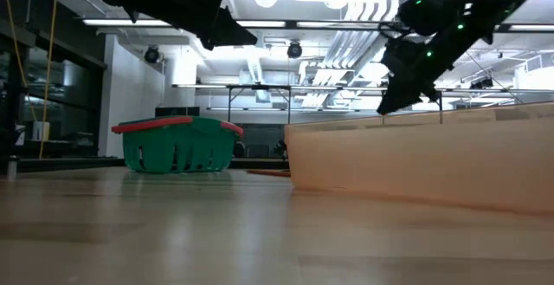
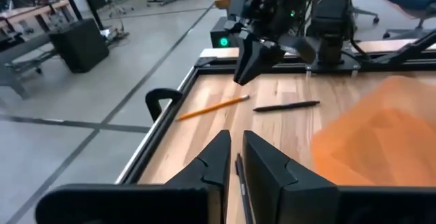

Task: Sort pens & pencils
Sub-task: Put the orange pencil into the orange bin

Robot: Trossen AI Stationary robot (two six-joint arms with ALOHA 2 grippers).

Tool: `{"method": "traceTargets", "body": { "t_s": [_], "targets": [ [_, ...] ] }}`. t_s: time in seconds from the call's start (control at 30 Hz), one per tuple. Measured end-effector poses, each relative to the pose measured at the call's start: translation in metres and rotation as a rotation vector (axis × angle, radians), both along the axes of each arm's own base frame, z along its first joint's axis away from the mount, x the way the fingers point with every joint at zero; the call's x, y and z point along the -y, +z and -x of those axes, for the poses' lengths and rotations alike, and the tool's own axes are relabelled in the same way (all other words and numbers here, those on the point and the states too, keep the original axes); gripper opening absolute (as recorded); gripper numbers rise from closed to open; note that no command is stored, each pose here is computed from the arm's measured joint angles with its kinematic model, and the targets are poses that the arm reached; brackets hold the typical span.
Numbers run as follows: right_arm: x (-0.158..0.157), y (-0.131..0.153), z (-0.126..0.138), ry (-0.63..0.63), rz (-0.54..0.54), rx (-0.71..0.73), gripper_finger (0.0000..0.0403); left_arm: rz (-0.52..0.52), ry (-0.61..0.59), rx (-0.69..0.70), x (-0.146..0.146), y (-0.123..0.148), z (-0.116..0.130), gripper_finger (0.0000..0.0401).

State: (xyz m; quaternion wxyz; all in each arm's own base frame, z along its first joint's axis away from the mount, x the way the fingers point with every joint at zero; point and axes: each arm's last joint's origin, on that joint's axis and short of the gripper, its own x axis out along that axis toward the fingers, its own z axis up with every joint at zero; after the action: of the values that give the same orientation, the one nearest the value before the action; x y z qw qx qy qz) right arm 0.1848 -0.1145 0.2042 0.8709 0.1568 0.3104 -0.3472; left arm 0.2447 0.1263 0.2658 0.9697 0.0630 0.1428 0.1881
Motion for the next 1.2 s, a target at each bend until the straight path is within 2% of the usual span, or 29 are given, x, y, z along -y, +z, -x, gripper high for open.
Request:
{"method": "traceTargets", "body": {
  "t_s": [0.17,0.3,0.53,0.77,0.97,1.1,1.2],
  "targets": [
    [0.024,-0.005,-0.009,-0.115,-0.111,-0.177,0.0126,0.023,0.002,-0.044,0.000,-0.005,0.001,0.0024],
    [0.049,-0.009,-0.015,-0.160,-0.202,-0.293,0.0147,0.018,-0.002,-0.072,0.001,-0.011,0.003,0.0018],
    [0.092,-0.017,-0.027,-0.174,-0.321,-0.444,0.0149,-0.040,-0.002,-0.012,0.005,-0.036,0.011,0.0005],
    [0.131,-0.027,-0.033,-0.171,-0.388,-0.549,0.0150,-0.039,-0.021,-0.033,0.007,-0.040,0.012,0.0003],
    [0.154,-0.034,-0.033,-0.156,-0.470,-0.596,0.0149,0.006,-0.128,-0.057,0.000,-0.045,0.018,0.0005],
    [0.166,-0.038,-0.031,-0.147,-0.492,-0.623,0.0149,0.074,-0.233,-0.005,-0.016,-0.053,0.035,0.0005],
    [0.169,-0.040,-0.031,-0.140,-0.504,-0.633,0.0149,0.116,-0.237,0.048,-0.027,-0.054,0.049,0.0005]
  ]
}}
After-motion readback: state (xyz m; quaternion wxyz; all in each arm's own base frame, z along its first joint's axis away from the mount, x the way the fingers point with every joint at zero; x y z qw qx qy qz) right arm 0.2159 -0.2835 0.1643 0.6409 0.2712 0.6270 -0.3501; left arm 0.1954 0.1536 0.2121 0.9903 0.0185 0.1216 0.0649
